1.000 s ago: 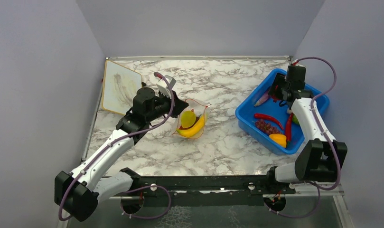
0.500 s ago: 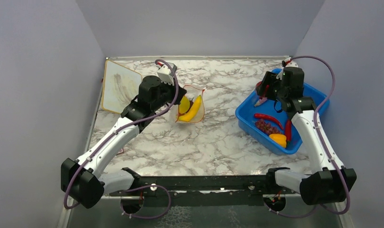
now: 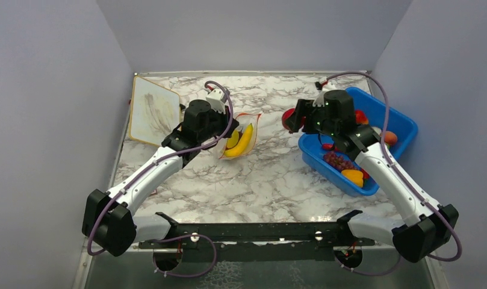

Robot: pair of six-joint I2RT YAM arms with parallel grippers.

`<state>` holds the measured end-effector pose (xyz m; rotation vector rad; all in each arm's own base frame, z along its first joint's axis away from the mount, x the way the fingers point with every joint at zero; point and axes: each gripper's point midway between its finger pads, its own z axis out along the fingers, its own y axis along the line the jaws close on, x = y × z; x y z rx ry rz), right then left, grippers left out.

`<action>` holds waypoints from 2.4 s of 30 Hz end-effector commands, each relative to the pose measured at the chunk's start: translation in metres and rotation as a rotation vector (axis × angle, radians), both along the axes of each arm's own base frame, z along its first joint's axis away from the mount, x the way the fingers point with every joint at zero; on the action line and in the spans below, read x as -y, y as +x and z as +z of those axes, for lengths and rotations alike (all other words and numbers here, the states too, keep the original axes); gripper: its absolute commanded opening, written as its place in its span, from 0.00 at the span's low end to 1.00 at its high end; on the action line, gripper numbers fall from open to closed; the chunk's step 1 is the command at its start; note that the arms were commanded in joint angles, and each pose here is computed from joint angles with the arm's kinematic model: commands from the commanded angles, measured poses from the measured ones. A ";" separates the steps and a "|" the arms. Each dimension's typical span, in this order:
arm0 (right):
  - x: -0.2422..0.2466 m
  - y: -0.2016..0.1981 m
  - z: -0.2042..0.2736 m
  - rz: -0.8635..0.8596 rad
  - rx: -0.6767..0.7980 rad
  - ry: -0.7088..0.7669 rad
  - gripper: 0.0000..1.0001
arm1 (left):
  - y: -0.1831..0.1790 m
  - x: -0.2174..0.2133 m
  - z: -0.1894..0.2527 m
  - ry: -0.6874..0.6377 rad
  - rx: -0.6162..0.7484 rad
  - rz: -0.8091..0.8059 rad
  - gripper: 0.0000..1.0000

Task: Place the food in the zip-top bag and seal the zipper
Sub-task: Place the fake fruit in the zipper food storage bag.

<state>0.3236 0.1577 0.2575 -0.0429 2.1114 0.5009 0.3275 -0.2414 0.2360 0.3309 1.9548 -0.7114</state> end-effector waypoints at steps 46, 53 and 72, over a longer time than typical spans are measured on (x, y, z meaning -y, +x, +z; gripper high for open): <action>-0.145 -0.033 -0.034 0.279 -0.095 0.233 0.63 | -0.043 0.028 0.031 -0.192 0.018 -0.227 0.00; -0.139 -0.038 -0.027 0.283 -0.079 0.220 0.69 | -0.041 0.026 0.027 -0.183 0.017 -0.213 0.00; -0.145 -0.055 -0.002 0.380 -0.042 0.272 0.73 | -0.038 0.024 0.024 -0.162 0.019 -0.202 0.00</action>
